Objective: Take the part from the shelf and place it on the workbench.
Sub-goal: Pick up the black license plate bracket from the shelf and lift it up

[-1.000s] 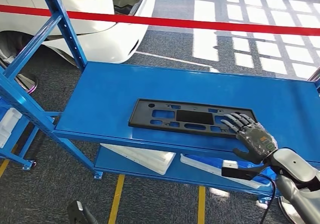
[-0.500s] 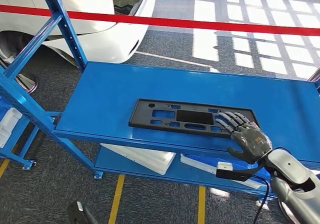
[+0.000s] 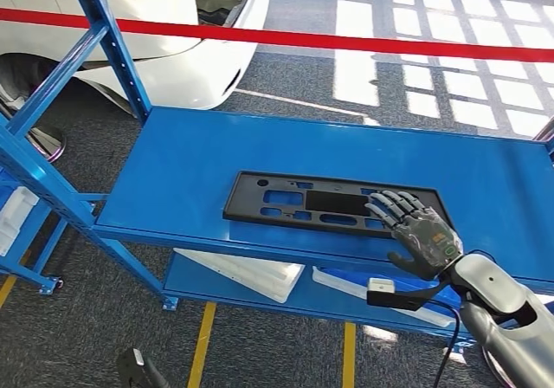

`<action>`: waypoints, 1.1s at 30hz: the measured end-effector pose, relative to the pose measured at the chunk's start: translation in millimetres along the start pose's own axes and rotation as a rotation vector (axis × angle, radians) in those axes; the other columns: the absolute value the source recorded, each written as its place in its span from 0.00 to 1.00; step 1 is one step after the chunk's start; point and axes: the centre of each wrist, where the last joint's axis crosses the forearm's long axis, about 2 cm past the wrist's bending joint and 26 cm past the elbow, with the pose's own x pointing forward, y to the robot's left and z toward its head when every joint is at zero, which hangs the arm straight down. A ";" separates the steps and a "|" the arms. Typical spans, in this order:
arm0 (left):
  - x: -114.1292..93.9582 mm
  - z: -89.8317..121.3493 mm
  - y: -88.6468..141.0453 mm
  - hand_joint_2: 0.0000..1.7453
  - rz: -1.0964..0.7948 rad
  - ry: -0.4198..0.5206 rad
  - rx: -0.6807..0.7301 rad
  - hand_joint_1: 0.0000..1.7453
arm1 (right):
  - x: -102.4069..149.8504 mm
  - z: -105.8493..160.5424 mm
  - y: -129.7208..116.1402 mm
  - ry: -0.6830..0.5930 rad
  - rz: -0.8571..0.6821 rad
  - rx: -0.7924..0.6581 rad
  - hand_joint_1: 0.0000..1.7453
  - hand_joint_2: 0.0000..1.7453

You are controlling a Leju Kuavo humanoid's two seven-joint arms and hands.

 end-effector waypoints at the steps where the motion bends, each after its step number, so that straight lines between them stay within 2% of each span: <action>1: -0.1 0.0 0.0 0.00 -0.001 0.000 0.000 0.00 | -0.2 0.2 2.3 0.004 0.001 0.007 0.00 1.00; 16: -0.1 0.1 -0.8 0.00 -0.015 0.002 -0.007 0.00 | -12.9 12.2 36.4 0.096 -0.022 0.106 0.00 1.00; 23: -0.2 0.2 -0.9 0.00 -0.016 0.011 -0.012 0.00 | -24.7 24.2 49.3 0.173 -0.011 0.079 0.00 1.00; 33: 0.1 0.1 -1.3 0.00 -0.015 0.012 -0.015 0.00 | -21.5 25.3 54.0 0.210 0.012 0.044 0.00 1.00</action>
